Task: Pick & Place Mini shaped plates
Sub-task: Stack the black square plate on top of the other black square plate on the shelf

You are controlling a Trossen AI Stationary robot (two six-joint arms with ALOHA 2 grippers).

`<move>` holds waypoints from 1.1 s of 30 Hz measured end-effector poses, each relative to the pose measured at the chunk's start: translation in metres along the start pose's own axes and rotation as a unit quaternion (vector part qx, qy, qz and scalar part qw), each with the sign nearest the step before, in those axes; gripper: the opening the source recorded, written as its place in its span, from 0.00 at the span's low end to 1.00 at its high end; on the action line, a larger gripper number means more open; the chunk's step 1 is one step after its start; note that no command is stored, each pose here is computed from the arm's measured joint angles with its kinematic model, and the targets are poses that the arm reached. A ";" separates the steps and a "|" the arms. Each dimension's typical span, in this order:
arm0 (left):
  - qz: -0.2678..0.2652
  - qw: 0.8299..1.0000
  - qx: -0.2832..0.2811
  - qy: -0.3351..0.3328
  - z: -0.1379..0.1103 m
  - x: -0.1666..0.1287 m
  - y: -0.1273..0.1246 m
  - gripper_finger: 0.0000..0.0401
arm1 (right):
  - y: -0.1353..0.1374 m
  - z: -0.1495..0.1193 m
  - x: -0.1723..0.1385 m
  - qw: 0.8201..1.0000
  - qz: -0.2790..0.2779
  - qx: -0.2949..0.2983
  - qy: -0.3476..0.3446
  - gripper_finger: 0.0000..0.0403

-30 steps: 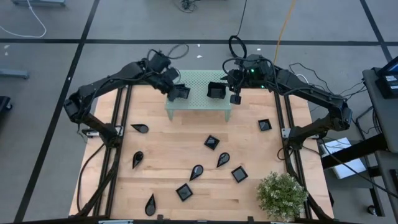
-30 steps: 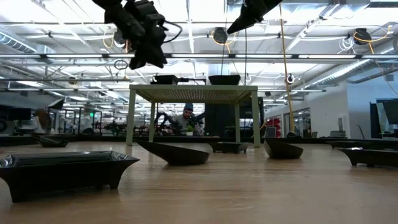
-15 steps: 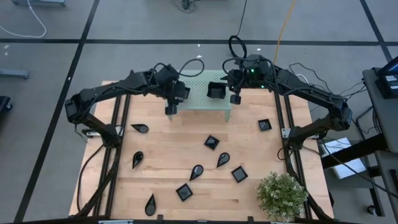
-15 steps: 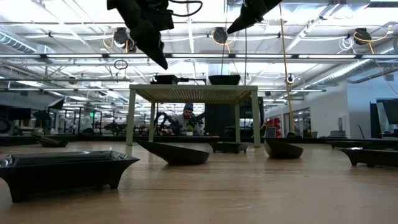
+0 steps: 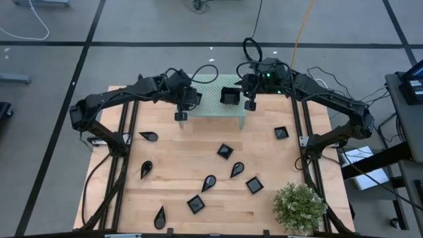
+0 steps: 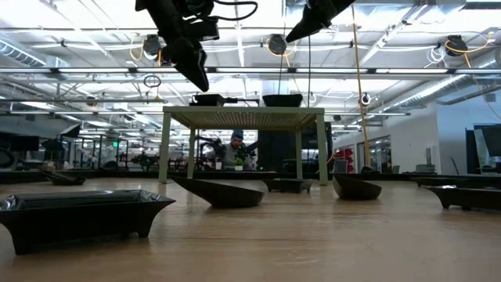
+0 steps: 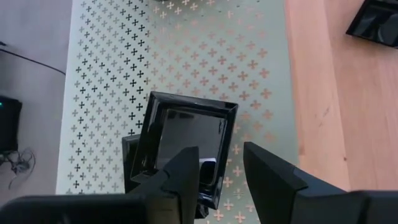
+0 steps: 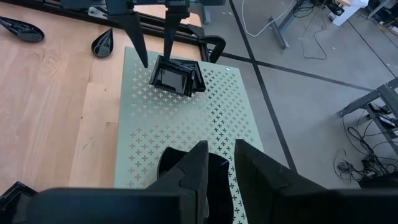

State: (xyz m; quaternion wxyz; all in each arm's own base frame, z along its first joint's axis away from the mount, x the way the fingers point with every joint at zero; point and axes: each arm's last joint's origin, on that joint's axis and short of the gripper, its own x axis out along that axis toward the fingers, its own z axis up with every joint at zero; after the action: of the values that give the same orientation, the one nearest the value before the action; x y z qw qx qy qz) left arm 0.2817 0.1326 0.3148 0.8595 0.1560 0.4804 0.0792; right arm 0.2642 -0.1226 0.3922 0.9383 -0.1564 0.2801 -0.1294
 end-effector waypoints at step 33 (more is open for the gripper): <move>0.022 0.998 0.052 0.016 -0.001 0.020 -0.004 0.32 | 0.000 0.001 0.000 1.000 -0.002 0.000 -0.003 0.16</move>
State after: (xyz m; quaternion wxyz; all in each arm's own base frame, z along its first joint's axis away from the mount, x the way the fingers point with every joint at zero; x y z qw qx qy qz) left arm 0.2912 0.1344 0.2970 0.8405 0.2099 0.4938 0.0749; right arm 0.2646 -0.1228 0.3928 0.9390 -0.1573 0.2766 -0.1305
